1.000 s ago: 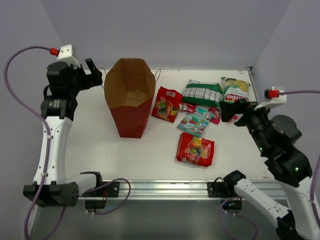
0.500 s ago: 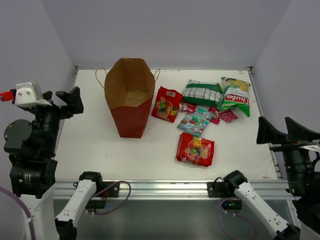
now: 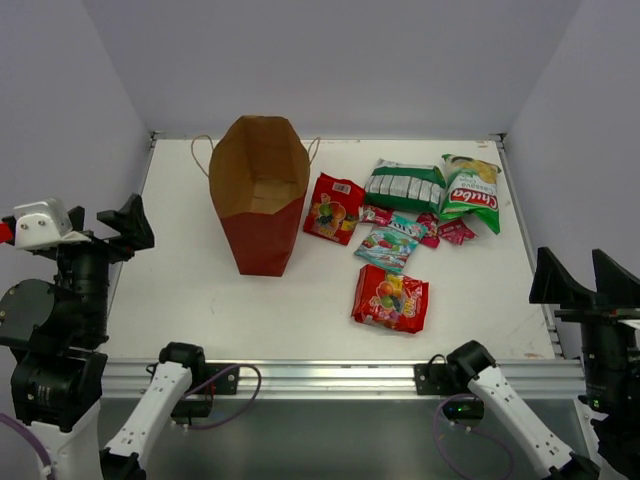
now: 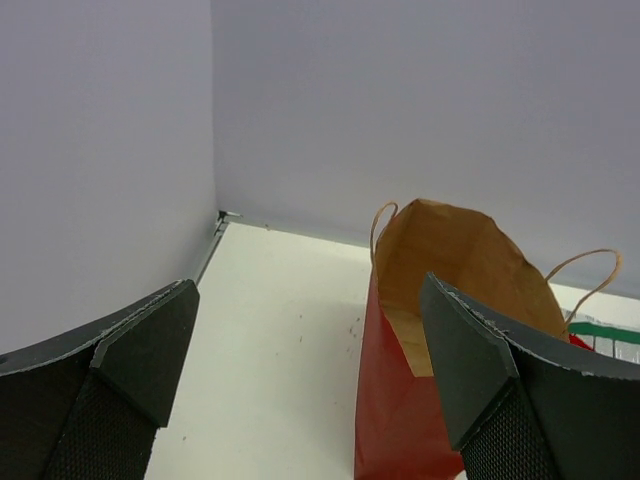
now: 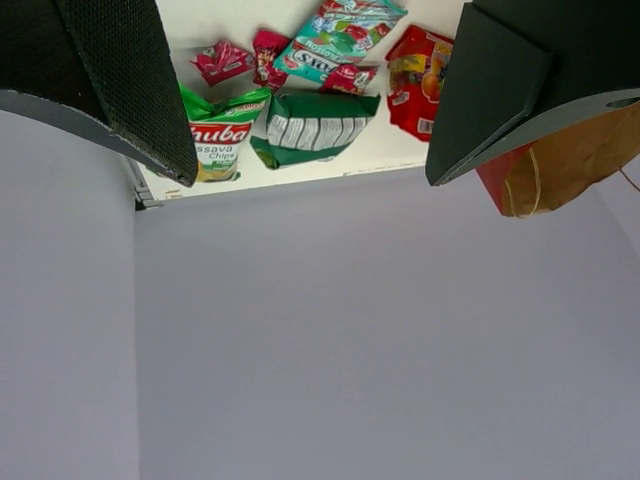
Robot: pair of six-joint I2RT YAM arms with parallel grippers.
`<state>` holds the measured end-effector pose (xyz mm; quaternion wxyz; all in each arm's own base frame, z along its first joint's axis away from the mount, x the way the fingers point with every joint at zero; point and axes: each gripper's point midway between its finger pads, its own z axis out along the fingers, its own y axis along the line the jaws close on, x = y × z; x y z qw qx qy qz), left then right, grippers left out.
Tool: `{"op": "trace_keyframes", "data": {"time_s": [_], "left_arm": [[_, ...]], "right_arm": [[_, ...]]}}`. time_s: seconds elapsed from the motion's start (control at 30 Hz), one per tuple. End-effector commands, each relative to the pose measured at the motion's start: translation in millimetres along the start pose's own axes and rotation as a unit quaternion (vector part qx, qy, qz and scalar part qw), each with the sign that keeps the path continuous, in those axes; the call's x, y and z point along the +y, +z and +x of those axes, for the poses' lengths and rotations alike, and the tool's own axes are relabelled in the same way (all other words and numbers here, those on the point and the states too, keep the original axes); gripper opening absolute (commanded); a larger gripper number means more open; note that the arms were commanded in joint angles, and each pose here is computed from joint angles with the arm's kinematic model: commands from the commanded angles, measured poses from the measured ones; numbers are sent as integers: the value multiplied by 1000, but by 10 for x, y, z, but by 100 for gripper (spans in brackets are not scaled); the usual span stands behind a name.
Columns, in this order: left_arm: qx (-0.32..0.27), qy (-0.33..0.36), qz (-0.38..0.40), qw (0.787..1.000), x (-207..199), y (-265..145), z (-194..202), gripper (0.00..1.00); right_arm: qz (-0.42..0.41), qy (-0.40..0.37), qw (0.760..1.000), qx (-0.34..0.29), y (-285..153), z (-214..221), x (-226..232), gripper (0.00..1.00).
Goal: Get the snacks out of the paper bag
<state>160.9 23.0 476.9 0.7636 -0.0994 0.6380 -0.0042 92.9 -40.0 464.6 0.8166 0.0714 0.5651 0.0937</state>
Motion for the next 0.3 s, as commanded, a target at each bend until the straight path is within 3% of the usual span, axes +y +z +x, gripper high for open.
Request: {"op": "trace_keyframes", "data": {"time_s": [0.0,0.27], "left_arm": [[18,10,6,1000,-49,133,157,100],[24,3,24,999,-142,228,257,100]], "right_arm": [[11,-6,1000,-4,30,-4,-24,99],[7,-4,1000,4,56,72,4,99]]}}
